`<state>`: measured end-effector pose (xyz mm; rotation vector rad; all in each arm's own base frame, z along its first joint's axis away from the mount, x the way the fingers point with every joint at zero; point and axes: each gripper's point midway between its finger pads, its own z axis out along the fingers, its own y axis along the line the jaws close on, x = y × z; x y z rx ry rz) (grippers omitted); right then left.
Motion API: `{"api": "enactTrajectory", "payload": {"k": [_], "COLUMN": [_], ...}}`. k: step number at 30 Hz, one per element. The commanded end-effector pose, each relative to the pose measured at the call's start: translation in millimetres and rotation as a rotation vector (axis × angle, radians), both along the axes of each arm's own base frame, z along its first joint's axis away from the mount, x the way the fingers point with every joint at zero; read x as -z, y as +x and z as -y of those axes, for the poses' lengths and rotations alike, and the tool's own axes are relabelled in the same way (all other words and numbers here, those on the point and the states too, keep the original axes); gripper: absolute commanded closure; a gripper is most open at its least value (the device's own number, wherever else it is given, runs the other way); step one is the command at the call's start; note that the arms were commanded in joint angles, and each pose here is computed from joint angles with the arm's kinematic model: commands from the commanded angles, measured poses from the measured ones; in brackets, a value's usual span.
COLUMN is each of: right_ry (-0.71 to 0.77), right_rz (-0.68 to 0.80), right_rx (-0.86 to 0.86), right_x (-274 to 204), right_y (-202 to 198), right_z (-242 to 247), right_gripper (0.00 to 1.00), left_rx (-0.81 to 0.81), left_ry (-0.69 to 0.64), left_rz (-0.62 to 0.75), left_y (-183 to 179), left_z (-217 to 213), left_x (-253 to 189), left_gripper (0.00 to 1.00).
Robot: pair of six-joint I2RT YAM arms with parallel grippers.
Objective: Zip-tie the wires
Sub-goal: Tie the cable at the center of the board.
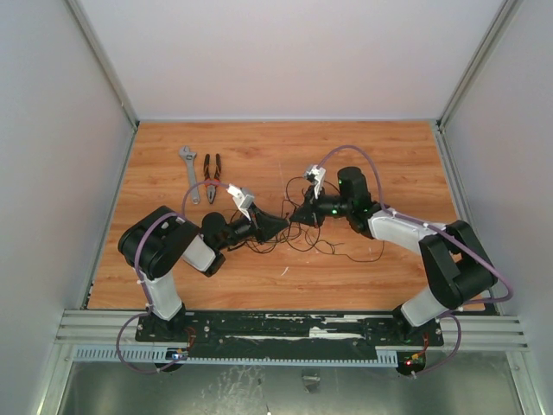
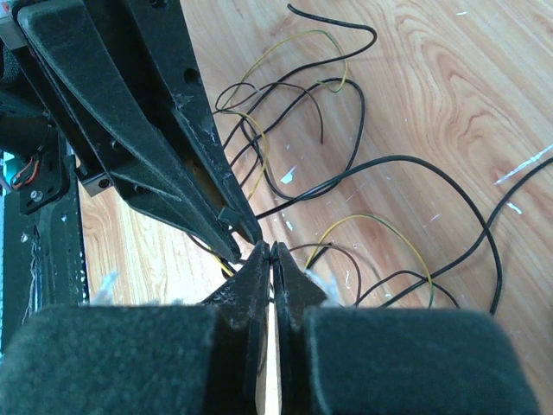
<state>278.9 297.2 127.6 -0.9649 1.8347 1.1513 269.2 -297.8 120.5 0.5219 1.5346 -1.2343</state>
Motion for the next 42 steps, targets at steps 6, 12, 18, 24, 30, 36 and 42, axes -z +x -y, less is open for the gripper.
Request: {"api": "enactTrajectory", "payload": {"k": [6, 12, 18, 24, 30, 36, 42], "right_ry": [0.021, 0.036, 0.037, 0.036, 0.023, 0.032, 0.038], "right_rz": [0.034, 0.026, 0.020, 0.018, 0.013, 0.018, 0.023], "right_rx": [0.003, -0.004, -0.001, 0.004, 0.012, 0.015, 0.016], "right_x": [-12, -12, -11, -11, -6, -10, -15], "right_y": [2, 2, 4, 5, 7, 8, 7], "right_z": [6, 2, 1, 0, -3, -4, -4], "right_gripper": [1.00, 1.00, 1.00, 1.00, 1.00, 1.00, 1.00], "left_rx": [0.022, 0.026, 0.028, 0.032, 0.034, 0.033, 0.030], "left_ry": [-0.178, -0.180, -0.182, -0.186, -0.185, -0.184, -0.183], "left_rz": [0.285, 0.287, 0.285, 0.286, 0.283, 0.279, 0.270], "left_y": [-6, -6, -6, -5, -6, -5, -5], "left_z": [3, 4, 4, 5, 5, 5, 5], "left_x": [-71, -72, -73, -74, -74, -72, -70], "left_gripper": [0.82, 0.82, 0.82, 0.82, 0.82, 0.82, 0.82]}}
